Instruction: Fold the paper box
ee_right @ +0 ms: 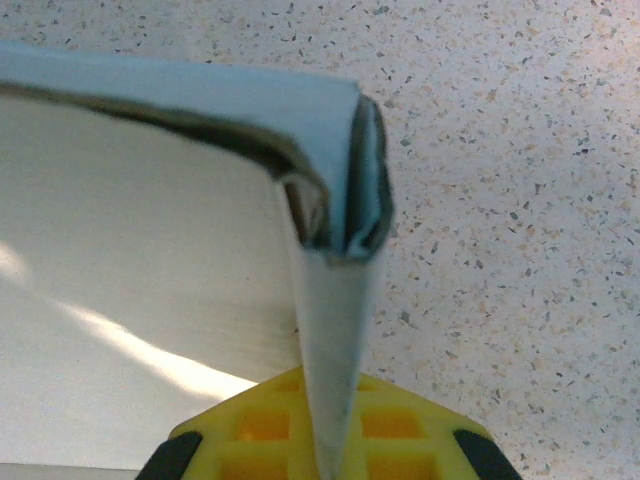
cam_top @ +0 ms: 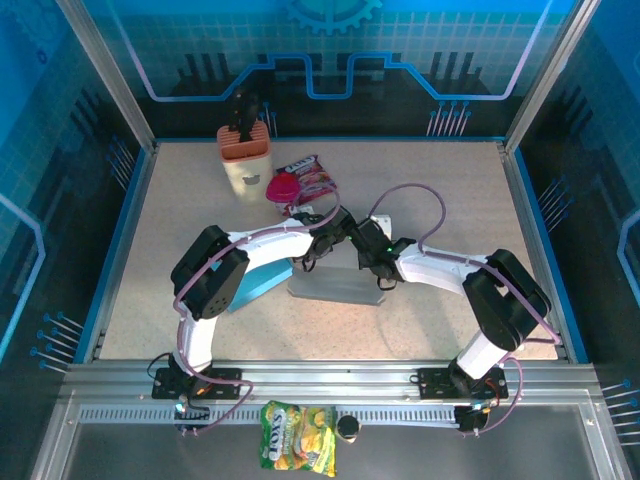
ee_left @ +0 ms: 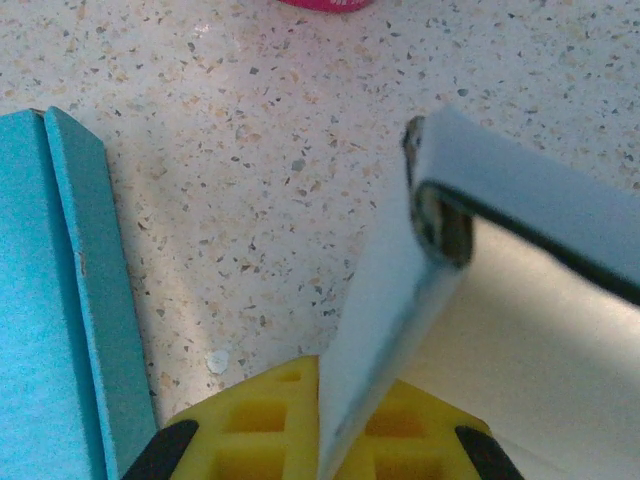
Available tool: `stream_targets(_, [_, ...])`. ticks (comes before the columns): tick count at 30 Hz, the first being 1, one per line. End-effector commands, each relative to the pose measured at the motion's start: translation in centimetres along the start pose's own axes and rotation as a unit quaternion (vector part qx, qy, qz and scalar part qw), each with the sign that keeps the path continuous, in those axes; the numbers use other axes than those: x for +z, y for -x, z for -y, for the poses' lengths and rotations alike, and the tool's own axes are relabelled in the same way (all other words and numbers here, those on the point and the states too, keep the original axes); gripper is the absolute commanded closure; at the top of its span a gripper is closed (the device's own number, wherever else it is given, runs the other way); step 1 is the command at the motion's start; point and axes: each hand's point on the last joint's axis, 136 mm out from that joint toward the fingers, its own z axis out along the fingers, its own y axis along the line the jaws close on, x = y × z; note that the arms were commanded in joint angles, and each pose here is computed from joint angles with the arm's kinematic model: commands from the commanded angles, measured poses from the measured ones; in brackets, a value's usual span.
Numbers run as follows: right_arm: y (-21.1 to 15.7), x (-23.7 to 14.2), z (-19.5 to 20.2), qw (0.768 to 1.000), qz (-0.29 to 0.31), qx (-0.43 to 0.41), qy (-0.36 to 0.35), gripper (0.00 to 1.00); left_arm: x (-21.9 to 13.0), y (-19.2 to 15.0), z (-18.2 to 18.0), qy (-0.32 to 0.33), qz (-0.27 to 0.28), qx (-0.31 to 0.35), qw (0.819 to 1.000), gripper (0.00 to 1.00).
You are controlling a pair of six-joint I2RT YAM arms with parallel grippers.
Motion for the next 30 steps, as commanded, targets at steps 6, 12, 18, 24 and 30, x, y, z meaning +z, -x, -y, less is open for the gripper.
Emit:
stream_targets(6, [-0.7, 0.0, 0.7, 1.000, -0.004, -0.014, -0.019, 1.00, -3.1, 0.1, -1.6, -0.010, 0.079, 0.088, 0.993, 0.73])
stream_targets(12, [-0.9, 0.0, 1.0, 0.999, -0.008, -0.015, -0.028, 1.00, -4.2, 0.4, -0.1, -0.065, 0.078, 0.166, 0.981, 0.52])
stream_targets(18, [-0.7, 0.0, 1.0, 0.999, -0.012, -0.013, -0.028, 1.00, -3.7, -0.7, -0.3, -0.081, 0.063, 0.211, 0.972, 0.50])
stream_targets(24, [-0.7, 0.0, 1.0, 0.999, -0.014, -0.014, -0.028, 1.00, -3.0, -1.1, -1.0, -0.093, 0.050, 0.204, 0.973, 0.53])
stream_targets(30, [-0.6, -0.1, 1.0, 0.999, -0.013, -0.013, -0.027, 1.00, -1.5, -1.7, -1.3, -0.079, 0.038, 0.206, 0.975, 0.65])
